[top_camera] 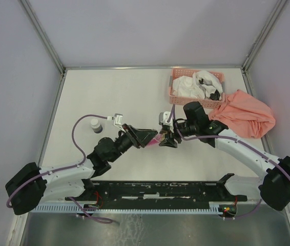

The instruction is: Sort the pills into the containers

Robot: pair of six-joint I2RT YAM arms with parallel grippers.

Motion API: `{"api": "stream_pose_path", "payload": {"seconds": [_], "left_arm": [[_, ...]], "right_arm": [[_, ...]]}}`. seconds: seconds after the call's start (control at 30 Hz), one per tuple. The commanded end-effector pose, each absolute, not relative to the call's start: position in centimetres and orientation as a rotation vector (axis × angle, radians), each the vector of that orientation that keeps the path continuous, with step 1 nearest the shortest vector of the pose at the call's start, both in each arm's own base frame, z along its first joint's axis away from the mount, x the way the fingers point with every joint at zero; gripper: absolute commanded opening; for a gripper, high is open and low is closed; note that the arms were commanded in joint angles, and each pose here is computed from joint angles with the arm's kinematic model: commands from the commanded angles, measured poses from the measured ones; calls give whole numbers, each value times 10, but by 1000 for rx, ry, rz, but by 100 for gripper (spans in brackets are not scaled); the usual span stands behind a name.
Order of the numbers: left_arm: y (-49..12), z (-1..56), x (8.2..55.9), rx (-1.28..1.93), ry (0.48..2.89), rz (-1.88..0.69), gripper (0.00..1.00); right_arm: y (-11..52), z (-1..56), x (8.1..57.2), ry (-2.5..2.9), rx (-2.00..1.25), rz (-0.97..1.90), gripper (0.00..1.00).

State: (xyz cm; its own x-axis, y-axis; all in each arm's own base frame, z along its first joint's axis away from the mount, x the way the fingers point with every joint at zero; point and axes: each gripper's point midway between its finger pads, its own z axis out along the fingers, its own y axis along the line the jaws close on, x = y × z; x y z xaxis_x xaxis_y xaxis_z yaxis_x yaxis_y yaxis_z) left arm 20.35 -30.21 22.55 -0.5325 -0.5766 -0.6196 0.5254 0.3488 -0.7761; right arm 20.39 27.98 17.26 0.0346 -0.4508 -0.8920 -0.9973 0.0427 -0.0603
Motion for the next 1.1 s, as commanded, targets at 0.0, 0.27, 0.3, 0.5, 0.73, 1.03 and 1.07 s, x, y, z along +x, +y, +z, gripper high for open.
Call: {"api": "stream_pose_path", "payload": {"seconds": [0.0, 0.27, 0.3, 0.5, 0.73, 1.03, 1.07], "left_arm": [[-294, 258, 201, -55, 1506, -1417, 69], [-268, 260, 189, 76, 1426, -1288, 76], [-263, 258, 187, 100, 1408, -1261, 77], [-248, 268, 159, 357, 1180, -1166, 87], [-263, 260, 127, 721, 1003, -1087, 96], [-287, 239, 125, 1014, 885, -929, 96], [-290, 238, 126, 1030, 882, -923, 96]], "right_arm": [[287, 197, 199, 1473, -1514, 928, 2], [283, 202, 191, 1457, -1539, 997, 2], [282, 203, 189, 1452, -1545, 1003, 2], [278, 201, 183, 1420, -1596, 1007, 2], [274, 196, 173, 1365, -1678, 1018, 2], [270, 184, 167, 1296, -1753, 1000, 2], [270, 184, 166, 1289, -1758, 1001, 2]]}}
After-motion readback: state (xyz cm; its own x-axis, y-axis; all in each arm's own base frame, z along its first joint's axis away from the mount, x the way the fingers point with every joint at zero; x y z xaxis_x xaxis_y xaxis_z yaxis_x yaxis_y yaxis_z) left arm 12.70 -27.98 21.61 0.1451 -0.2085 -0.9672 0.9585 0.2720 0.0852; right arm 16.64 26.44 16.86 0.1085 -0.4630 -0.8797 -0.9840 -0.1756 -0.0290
